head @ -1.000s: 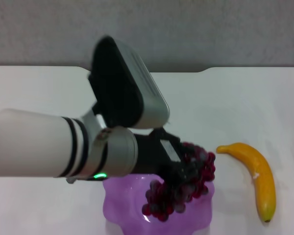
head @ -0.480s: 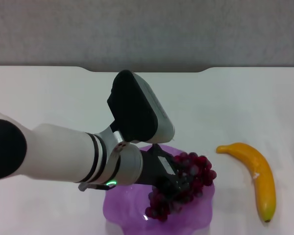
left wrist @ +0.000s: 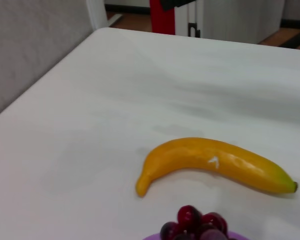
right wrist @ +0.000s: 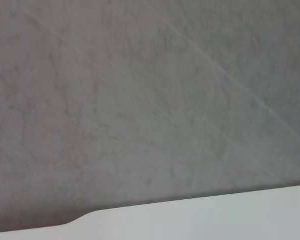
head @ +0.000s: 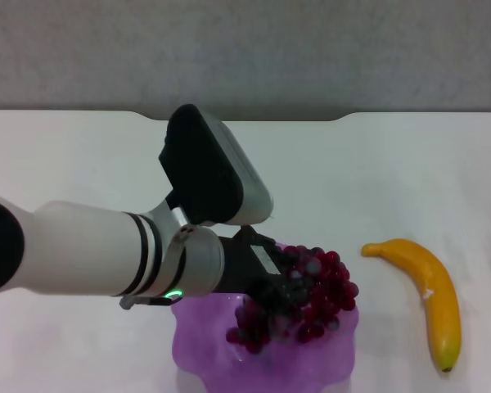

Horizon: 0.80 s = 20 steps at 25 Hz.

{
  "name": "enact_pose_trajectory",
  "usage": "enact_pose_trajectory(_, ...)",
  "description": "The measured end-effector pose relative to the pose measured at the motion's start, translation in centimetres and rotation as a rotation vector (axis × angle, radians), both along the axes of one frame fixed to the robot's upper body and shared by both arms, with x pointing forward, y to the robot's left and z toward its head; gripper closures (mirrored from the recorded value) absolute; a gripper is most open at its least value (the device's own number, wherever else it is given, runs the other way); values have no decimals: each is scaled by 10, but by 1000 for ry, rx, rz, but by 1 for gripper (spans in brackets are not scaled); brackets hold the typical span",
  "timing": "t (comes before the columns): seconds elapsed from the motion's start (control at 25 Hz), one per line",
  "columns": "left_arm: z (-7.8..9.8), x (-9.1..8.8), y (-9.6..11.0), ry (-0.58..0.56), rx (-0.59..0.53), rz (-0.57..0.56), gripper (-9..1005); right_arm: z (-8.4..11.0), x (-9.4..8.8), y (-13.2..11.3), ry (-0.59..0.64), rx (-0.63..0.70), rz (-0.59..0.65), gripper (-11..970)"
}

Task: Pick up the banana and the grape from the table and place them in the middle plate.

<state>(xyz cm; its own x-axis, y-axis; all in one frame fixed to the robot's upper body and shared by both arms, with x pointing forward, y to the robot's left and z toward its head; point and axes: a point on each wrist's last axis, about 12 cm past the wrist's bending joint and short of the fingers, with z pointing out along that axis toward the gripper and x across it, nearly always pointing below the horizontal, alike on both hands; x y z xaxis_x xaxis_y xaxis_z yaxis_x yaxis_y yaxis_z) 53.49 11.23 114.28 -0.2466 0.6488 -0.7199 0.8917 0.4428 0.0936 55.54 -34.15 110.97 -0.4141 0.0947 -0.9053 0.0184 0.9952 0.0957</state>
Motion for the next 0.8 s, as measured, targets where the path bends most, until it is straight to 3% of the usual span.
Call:
enact_pose_trajectory(0.4, 7, -3, 7, -59, 29, 20, 430, 0, 0, 0, 1, 0, 0, 397)
enact_pose_trajectory(0.8, 16, 12, 38, -376, 33, 188, 110, -2, 0, 0, 5, 0, 0, 397)
